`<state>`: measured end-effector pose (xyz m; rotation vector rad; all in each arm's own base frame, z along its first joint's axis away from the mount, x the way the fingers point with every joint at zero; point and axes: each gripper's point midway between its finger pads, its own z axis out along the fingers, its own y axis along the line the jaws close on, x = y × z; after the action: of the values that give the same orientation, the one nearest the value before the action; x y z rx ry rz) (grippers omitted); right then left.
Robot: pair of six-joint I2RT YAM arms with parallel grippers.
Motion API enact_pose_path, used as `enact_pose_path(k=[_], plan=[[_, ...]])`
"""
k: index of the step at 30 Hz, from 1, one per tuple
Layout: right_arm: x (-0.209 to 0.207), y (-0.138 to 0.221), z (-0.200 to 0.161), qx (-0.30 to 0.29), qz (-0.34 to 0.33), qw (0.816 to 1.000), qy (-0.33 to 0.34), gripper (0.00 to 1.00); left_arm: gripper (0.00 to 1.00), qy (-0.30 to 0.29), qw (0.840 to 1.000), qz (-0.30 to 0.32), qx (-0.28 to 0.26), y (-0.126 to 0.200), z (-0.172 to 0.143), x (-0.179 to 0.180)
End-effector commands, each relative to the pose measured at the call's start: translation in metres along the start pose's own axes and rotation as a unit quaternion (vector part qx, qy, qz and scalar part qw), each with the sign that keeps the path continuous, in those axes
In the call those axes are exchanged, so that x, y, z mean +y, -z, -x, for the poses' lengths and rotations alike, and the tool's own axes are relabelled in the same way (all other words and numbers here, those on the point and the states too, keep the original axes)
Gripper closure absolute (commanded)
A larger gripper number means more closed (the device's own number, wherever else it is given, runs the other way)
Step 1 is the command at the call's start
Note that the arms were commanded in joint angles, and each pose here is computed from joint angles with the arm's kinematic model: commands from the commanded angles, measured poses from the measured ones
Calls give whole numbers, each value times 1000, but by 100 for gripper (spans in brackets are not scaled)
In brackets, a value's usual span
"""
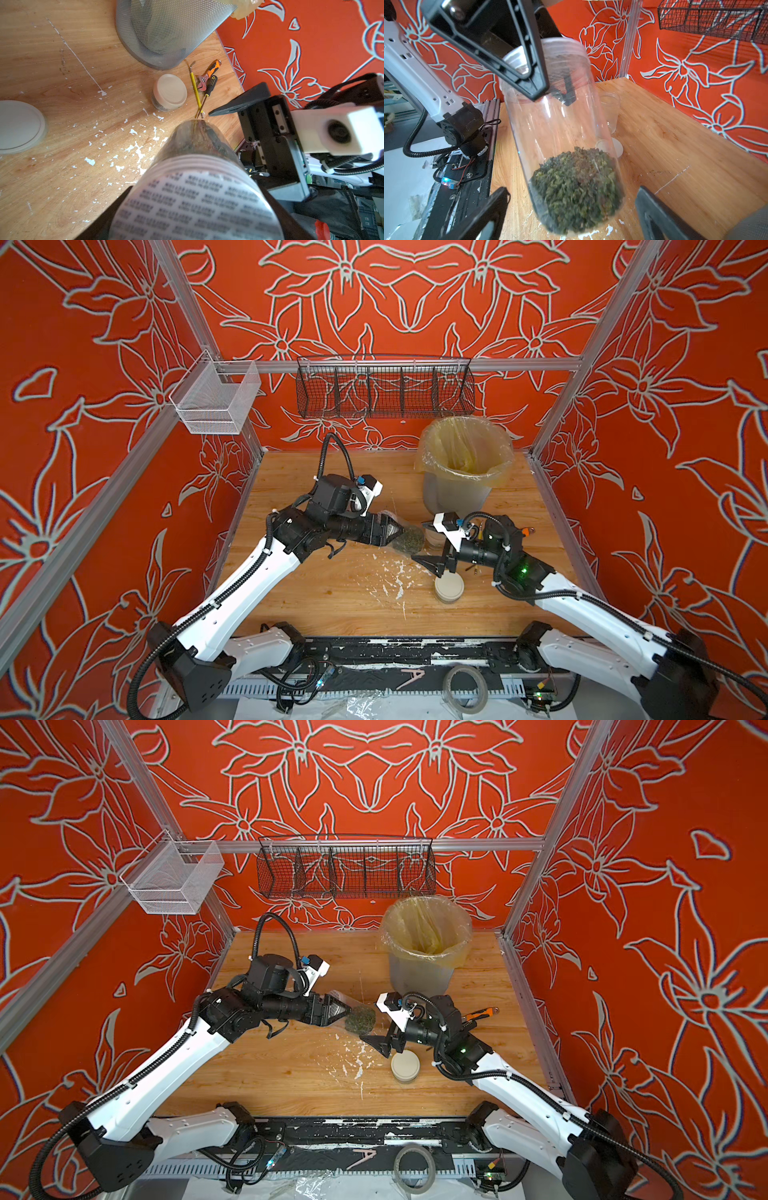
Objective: Empty moldy tea leaves from jars
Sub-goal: Pick up the jar from the center of the board.
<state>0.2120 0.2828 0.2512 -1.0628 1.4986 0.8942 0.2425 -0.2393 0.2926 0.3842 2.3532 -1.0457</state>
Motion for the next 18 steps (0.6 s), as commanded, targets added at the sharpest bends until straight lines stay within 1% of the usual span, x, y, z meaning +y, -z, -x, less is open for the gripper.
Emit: enact_pose_path(k=[1, 6, 10, 15, 17, 18], plan=[[6, -10, 10, -29, 17, 997, 64, 3, 66, -10, 999, -46, -26, 10, 15, -22], [2, -23, 13, -35, 18, 997, 66, 3, 67, -7, 999, -49, -22, 9, 14, -23], [2, -30, 14, -32, 23, 997, 66, 7, 68, -7, 998, -55, -20, 8, 13, -24], [2, -33, 15, -29, 20, 997, 69, 20, 68, 4, 998, -61, -11, 3, 11, -23], [-1, -31, 17, -30, 7, 996, 79, 25, 68, 23, 998, -53, -2, -1, 10, -19], [-3, -29, 17, -29, -4, 996, 89, 28, 67, 42, 998, -47, 5, -4, 10, -16]])
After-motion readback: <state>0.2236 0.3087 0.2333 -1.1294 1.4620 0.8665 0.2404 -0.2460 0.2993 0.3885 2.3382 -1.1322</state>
